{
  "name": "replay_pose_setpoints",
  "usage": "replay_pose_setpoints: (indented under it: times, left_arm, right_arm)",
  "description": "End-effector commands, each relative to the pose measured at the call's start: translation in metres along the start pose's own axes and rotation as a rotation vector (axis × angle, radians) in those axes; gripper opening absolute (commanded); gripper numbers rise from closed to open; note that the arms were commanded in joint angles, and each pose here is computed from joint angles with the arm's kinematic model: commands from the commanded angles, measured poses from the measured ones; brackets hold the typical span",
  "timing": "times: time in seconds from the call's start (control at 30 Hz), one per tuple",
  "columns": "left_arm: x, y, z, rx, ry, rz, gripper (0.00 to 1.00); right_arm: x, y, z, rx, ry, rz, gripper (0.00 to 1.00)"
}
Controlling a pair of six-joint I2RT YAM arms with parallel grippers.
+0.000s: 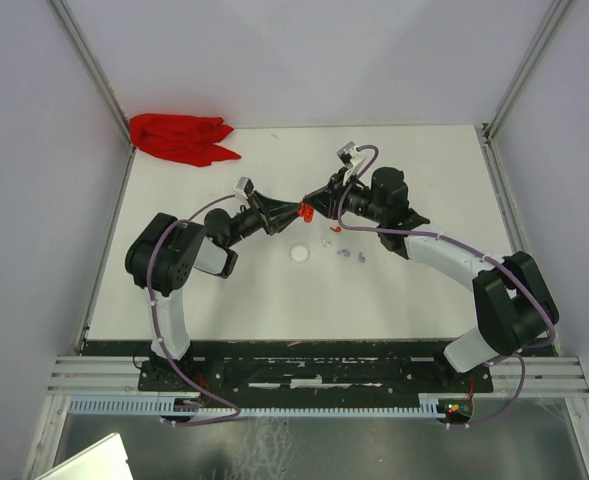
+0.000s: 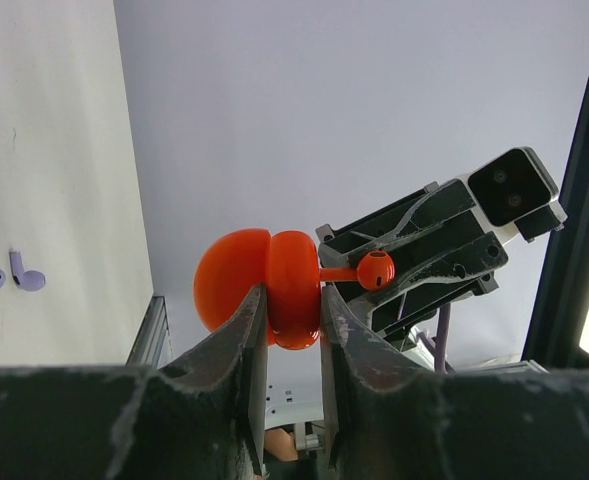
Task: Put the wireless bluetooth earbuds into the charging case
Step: Place the earbud in the charging case.
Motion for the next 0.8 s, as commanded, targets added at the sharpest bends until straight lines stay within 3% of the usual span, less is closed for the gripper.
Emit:
replay_pose_setpoints:
  times: [0.0,0.77]
  left_arm:
    - [0.001,-0.056,0.016,-0.128,0.066,0.195,0.03]
    - [0.003,-0.071,0.022,-0.14,0.081,0.222,0.03]
  right_arm:
    - [-0.001,0.005,-0.008,0.034,-0.036,-0.036,0.01]
    - [-0.002,0.0,0.004,0.042,-0.01,-0.027,0.01]
Point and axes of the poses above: each gripper's point midway between its finger pads, its own x axis back along the fingers, its own y axis along the line the jaws close on, z = x × y, the point moved 1 cm from there along x, back along the fingers, and after that the axes turned 1 degree about -x, right-handed, at the moved point
